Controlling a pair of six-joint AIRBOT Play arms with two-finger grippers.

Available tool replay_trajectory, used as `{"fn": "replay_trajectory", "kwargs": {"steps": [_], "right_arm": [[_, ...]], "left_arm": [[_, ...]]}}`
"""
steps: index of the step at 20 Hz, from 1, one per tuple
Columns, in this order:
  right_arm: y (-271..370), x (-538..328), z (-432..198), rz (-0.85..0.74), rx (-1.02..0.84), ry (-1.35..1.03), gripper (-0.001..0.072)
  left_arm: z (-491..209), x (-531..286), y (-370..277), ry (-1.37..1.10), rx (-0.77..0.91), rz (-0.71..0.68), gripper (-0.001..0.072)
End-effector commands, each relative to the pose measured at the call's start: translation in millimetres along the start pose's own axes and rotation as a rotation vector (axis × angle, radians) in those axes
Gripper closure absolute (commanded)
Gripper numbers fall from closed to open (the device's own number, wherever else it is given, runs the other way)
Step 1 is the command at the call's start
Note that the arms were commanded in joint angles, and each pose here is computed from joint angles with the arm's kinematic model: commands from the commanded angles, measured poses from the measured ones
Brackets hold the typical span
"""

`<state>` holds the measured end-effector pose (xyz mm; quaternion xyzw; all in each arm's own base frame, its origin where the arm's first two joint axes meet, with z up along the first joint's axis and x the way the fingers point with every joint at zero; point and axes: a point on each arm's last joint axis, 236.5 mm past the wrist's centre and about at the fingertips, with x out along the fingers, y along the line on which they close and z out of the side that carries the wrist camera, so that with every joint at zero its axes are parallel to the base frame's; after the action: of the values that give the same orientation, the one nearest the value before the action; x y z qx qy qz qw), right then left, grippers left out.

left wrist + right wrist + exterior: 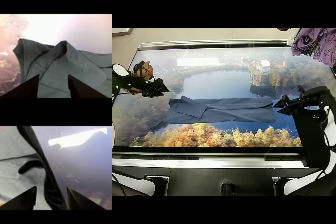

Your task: Fold the clothes and pants, and hang the long-sleeved shirts on hangers.

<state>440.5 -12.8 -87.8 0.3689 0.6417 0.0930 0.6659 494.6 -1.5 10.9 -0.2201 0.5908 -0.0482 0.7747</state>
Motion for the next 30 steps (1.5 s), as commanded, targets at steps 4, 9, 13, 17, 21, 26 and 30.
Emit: {"fn": "replay_trajectory", "kwargs": {"steps": [4,9,13,17,21,26,30], "right_arm": [[27,52,-18,0.018,-0.058,0.098,0.0489],[52,8,-17,-0.049,-0.068,0.006,0.0684],[63,-60,-17,-0.184,-0.059,-0.157,0.0684],[76,-119,-23,-0.273,-0.097,-0.298,0.0684],[98,-173,-25,-0.321,-0.147,-0.408,0.0684],[126,-209,-34,-0.309,-0.195,-0.469,0.0684],[134,-221,-44,-0.309,-0.203,-0.469,0.0684]], "left_arm": [[1,-17,-4,-0.031,0.019,0.036,0.0296],[-8,10,-60,-0.018,0.076,-0.032,0.0692],[-56,71,-161,0.101,0.129,-0.202,0.0693],[-123,131,-257,0.199,0.149,-0.339,0.0694],[-184,166,-345,0.239,0.094,-0.504,0.0694],[-235,195,-414,0.275,-0.007,-0.633,0.0693],[-265,215,-447,0.324,-0.032,-0.676,0.0694]]}}
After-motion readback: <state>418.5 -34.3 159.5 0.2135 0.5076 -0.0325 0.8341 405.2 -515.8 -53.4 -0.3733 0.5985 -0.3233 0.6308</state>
